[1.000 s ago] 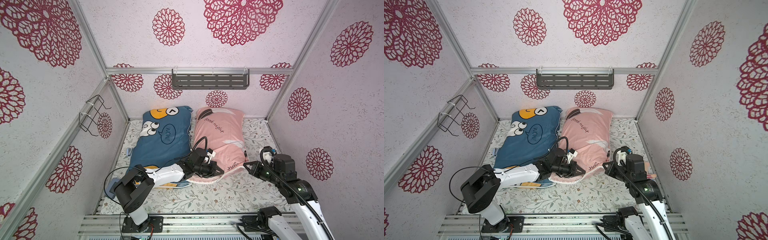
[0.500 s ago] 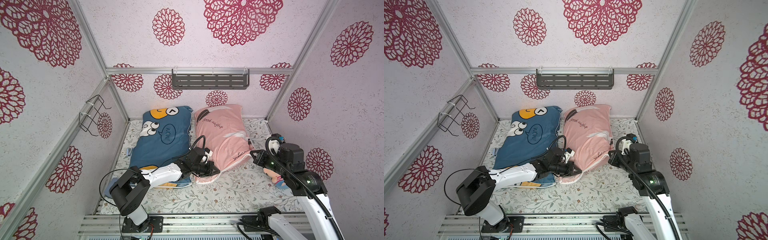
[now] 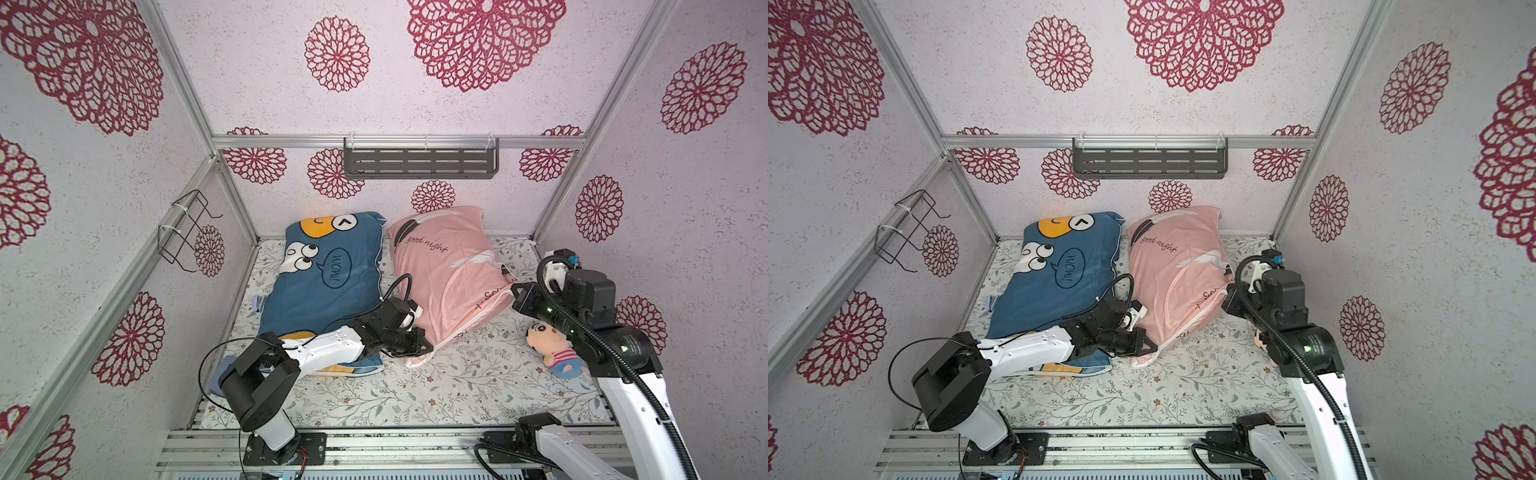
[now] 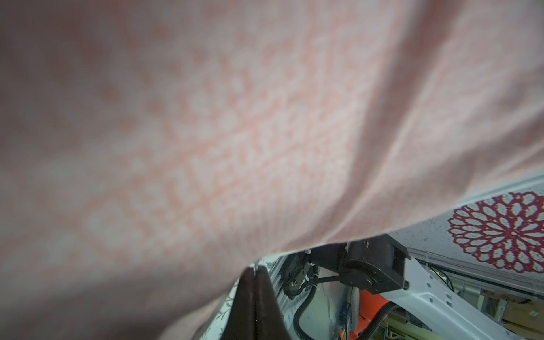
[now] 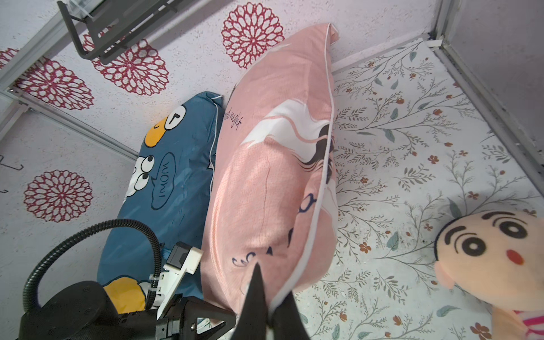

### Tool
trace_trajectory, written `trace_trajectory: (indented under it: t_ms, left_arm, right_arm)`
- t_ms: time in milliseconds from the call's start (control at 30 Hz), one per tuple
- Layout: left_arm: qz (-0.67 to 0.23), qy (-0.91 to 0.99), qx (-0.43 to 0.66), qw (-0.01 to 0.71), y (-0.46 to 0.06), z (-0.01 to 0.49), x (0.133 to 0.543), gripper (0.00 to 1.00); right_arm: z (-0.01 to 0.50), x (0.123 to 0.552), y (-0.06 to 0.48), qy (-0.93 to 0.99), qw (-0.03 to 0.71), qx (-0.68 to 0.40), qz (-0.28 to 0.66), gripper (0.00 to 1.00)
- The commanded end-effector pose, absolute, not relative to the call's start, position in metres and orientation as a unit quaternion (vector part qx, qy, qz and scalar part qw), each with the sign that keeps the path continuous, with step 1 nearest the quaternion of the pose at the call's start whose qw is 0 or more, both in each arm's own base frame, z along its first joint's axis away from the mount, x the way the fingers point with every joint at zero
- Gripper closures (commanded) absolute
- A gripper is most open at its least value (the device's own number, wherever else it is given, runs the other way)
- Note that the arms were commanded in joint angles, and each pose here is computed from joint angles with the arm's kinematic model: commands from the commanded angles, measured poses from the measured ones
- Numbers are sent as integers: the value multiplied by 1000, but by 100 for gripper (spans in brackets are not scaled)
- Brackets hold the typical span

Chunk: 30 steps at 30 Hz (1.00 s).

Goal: Zip up pillowcases
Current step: Zip the zipper on the pillowcase.

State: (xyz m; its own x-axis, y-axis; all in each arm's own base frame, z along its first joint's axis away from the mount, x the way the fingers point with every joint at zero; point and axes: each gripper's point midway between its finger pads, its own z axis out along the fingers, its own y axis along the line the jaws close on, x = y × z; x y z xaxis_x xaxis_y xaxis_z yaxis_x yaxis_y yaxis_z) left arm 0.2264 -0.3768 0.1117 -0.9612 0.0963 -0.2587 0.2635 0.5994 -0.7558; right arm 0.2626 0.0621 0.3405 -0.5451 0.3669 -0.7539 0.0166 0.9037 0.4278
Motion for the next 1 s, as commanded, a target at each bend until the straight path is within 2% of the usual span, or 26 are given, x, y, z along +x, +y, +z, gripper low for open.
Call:
trace_trajectory:
  t_ms: [0,300,967]
  left_arm:
    - [-398,907,107,86,-364,95,224,100]
    - [-362,922,118,71,-351,76,216,100]
    - [-299,942,142,47,-336,48,206,100]
  right_arm:
    - [395,272,42,810,550,126,159,100]
    - [410,284,25,800,570,149,116,100]
    - [400,305,5,802,564,176,89,100]
